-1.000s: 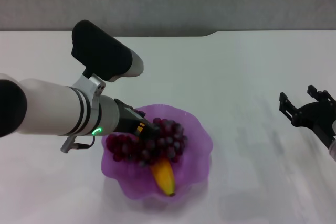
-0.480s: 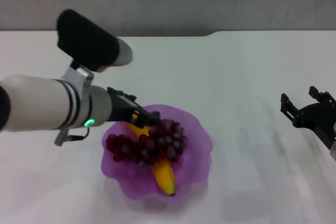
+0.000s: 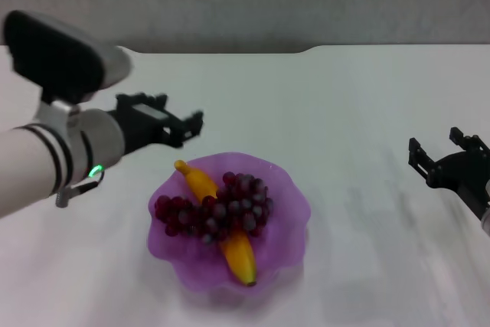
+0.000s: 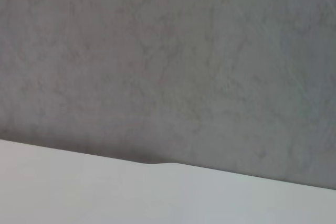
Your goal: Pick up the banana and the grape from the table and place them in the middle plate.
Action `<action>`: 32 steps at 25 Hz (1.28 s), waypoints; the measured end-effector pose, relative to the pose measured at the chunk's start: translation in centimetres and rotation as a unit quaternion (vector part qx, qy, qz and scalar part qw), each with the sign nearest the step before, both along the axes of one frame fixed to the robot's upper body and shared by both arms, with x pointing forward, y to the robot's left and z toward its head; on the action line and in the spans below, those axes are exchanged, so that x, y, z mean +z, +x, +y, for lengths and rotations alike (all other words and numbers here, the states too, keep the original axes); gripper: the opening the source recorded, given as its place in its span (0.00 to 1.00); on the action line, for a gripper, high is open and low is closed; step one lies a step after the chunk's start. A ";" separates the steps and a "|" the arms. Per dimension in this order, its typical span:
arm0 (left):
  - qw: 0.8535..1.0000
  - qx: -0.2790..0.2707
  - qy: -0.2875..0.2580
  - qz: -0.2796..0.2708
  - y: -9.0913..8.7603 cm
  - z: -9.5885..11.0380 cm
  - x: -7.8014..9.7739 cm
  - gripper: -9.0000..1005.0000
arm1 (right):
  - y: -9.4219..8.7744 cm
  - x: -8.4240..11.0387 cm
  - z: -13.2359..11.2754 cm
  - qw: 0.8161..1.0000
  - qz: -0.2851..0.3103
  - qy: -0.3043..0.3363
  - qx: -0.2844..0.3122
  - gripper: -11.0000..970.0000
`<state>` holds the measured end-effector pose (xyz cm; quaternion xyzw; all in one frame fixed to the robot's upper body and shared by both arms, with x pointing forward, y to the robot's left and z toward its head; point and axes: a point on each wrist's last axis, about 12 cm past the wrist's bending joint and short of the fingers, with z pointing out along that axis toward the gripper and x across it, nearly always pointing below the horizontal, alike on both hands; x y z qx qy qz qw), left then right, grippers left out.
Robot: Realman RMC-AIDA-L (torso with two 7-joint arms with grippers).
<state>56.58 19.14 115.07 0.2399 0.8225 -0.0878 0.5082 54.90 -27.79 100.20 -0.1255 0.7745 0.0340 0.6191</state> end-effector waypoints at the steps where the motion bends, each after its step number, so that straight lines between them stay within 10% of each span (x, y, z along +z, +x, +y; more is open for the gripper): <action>1: 1.000 0.008 -0.008 -0.010 -0.1 0.3 -0.2 0.65 | 0.0 0.0 0.0 1.000 0.000 0.000 0.000 0.66; 12: 0.983 0.099 -0.071 -0.136 -1.4 3.2 -4.6 0.63 | 0.0 0.0 0.2 1.000 -0.001 0.003 0.001 0.65; 20: 0.942 0.172 -0.162 -0.240 -3.3 7.0 -8.9 0.63 | 0.2 0.1 0.4 1.000 -0.002 0.003 0.004 0.65; 32: 0.945 0.217 -0.127 -0.212 -3.2 12.5 -12.8 0.63 | 0.1 0.2 0.1 1.000 -0.008 0.003 -0.001 0.64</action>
